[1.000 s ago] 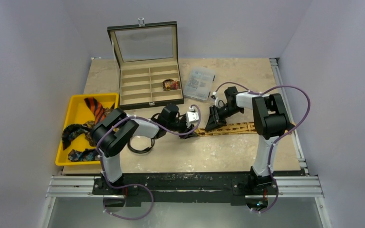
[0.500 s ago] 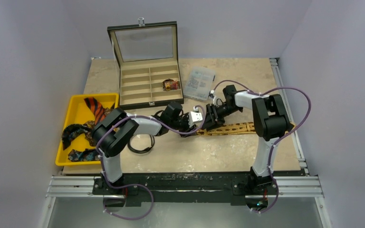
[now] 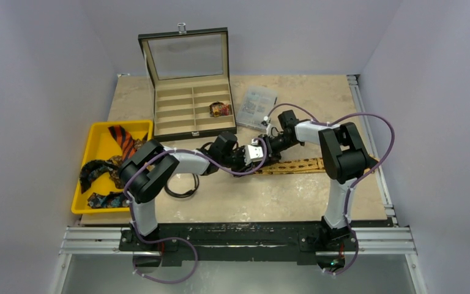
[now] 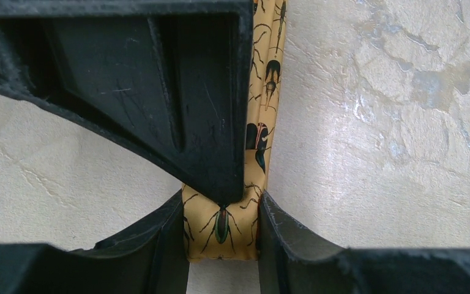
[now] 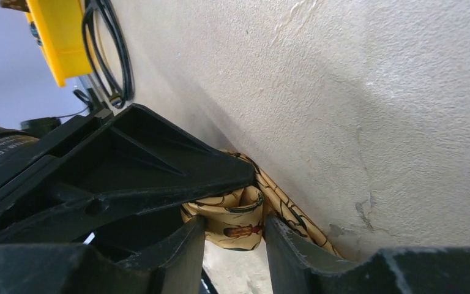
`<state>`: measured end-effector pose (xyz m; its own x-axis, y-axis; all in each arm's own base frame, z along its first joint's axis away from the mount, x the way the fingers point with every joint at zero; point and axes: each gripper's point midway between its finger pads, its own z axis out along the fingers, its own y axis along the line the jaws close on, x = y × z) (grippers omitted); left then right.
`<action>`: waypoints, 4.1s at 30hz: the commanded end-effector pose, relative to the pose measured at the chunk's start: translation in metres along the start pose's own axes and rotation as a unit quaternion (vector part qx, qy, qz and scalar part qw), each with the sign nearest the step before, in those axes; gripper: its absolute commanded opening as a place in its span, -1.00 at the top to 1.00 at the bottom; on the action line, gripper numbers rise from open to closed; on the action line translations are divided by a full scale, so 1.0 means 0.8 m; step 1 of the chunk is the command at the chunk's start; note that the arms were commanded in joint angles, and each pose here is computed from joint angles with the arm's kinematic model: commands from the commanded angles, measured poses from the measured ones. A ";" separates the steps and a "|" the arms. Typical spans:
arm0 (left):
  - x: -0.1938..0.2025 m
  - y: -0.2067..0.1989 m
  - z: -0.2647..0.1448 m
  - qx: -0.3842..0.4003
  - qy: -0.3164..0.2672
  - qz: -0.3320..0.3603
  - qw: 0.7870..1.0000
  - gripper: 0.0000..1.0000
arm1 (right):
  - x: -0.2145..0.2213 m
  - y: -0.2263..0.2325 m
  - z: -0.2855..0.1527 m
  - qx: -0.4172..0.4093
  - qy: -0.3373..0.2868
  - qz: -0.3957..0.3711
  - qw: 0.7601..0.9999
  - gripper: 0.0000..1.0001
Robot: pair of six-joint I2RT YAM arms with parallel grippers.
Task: Roll the ties
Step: Roll the tie at the center of the board.
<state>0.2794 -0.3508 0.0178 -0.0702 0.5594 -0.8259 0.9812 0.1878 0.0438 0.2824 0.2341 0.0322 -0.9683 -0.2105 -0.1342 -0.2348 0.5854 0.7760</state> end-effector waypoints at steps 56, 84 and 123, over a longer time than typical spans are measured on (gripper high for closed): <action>0.021 -0.022 0.036 0.006 -0.101 -0.031 0.994 0.56 | 0.037 -0.117 0.008 0.170 0.069 -0.026 0.983 1.00; 0.093 -0.035 0.010 0.049 0.158 -0.027 0.986 0.82 | -0.007 0.005 -0.036 -0.032 -0.024 0.013 0.999 0.09; 0.062 -0.025 0.017 0.051 0.086 -0.013 0.995 0.06 | 0.044 -0.049 -0.027 0.026 0.041 0.036 0.998 1.00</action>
<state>0.2813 -0.3770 0.0166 -0.0395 0.5923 -0.8047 0.9919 0.1202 0.0398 0.2732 0.2137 0.0417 -0.9726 -0.2118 -0.0960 -0.1956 0.5220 0.8302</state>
